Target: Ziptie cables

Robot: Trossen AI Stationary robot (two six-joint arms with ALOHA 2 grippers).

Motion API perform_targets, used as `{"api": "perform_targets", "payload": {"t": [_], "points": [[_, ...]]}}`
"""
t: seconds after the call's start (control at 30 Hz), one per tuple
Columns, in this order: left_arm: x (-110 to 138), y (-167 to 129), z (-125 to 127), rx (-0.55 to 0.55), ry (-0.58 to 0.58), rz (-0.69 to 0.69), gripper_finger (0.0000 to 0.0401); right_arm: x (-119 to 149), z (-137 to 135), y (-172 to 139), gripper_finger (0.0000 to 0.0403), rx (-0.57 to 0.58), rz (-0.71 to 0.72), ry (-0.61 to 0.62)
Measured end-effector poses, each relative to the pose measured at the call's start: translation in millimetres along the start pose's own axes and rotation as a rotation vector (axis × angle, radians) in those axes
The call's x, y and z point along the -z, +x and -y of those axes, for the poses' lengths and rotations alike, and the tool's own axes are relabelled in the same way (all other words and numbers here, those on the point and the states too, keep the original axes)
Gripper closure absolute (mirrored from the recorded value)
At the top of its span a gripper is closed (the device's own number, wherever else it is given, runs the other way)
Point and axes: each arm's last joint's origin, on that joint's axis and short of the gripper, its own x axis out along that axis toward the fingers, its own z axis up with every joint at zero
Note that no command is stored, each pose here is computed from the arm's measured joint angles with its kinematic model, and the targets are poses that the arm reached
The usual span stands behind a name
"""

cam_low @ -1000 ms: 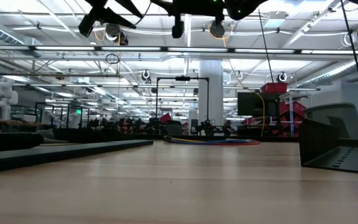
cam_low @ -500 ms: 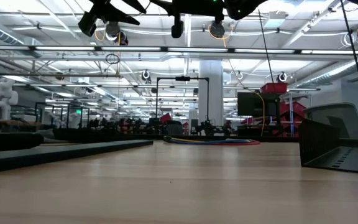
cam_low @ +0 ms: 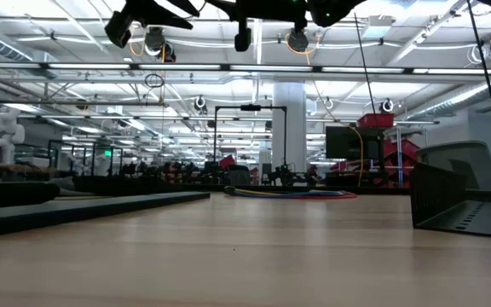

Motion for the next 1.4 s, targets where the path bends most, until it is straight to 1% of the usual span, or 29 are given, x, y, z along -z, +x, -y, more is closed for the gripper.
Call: {"api": "perform_targets", "payload": {"t": [0.1, 0.13, 0.17, 0.27, 0.3, 0.4, 0.57, 0.67, 0.73, 0.83, 0.93, 1.03, 1.1, 1.23, 1.4], "points": [[0.0, 0.0, 1.4, 0.014, -0.032, 0.001, 0.0374, 0.2, 0.0, 0.0, 0.0403, -0.001, -0.002, -0.002], [-0.1, 0.0, 1.7, 0.017, -0.052, 0.005, 0.0387, 0.3, 0.1, 0.1, 0.0403, -0.001, -0.004, -0.002], [-0.1, 0.0, 1.8, 0.018, -0.073, 0.009, 0.0391, 0.7, 0.3, 0.2, 0.0403, -0.001, -0.004, -0.002], [-0.7, 0.0, 1.5, 0.017, -0.126, 0.028, 0.0397, 1.2, 0.8, 0.3, 0.0403, -0.002, -0.012, -0.019], [-0.9, 0.1, 0.8, 0.012, -0.160, 0.039, 0.0397, 1.3, 0.7, 0.3, 0.0403, -0.004, -0.015, -0.032], [-0.8, 0.4, -3.3, -0.019, -0.330, 0.092, 0.0398, 2.9, -0.7, 0.5, 0.0403, -0.035, -0.048, -0.100], [3.8, -0.9, -9.0, -0.042, -0.640, 0.175, 0.0399, 9.1, 0.1, 0.6, 0.0403, -0.065, -0.129, -0.325], [6.6, -3.2, -10.3, -0.039, -0.782, 0.200, 0.0400, 12.4, 3.2, 0.2, 0.0403, -0.059, -0.173, -0.440], [8.8, -6.4, -11.3, -0.042, -0.854, 0.209, 0.0400, 13.7, 3.0, 0.0, 0.0403, -0.094, -0.202, -0.496], [13.5, -13.2, -16.0, -0.087, -0.955, 0.227, 0.0400, 14.8, 2.3, -0.4, 0.0403, -0.142, -0.230, -0.558], [20.1, -23.2, -20.8, -0.142, -1.051, 0.246, 0.0400, 16.0, 1.6, -0.7, 0.0403, -0.183, -0.255, -0.595], [28.9, -29.3, -21.8, -0.168, -1.192, 0.236, 0.0400, 15.5, 0.5, -0.7, 0.0403, -0.206, -0.248, -0.641], [32.8, -29.2, -21.3, -0.158, -1.255, 0.244, 0.0401, 15.0, -0.3, -0.6, 0.0403, -0.215, -0.238, -0.669], [41.1, -29.1, -23.0, -0.145, -1.391, 0.303, 0.0401, 14.8, -1.1, -0.8, 0.0403, -0.242, -0.236, -0.725], [55.4, -26.7, -24.0, -0.123, -1.612, 0.358, 0.0401, 17.8, -0.7, -0.6, 0.0403, -0.252, -0.245, -0.833]]}}
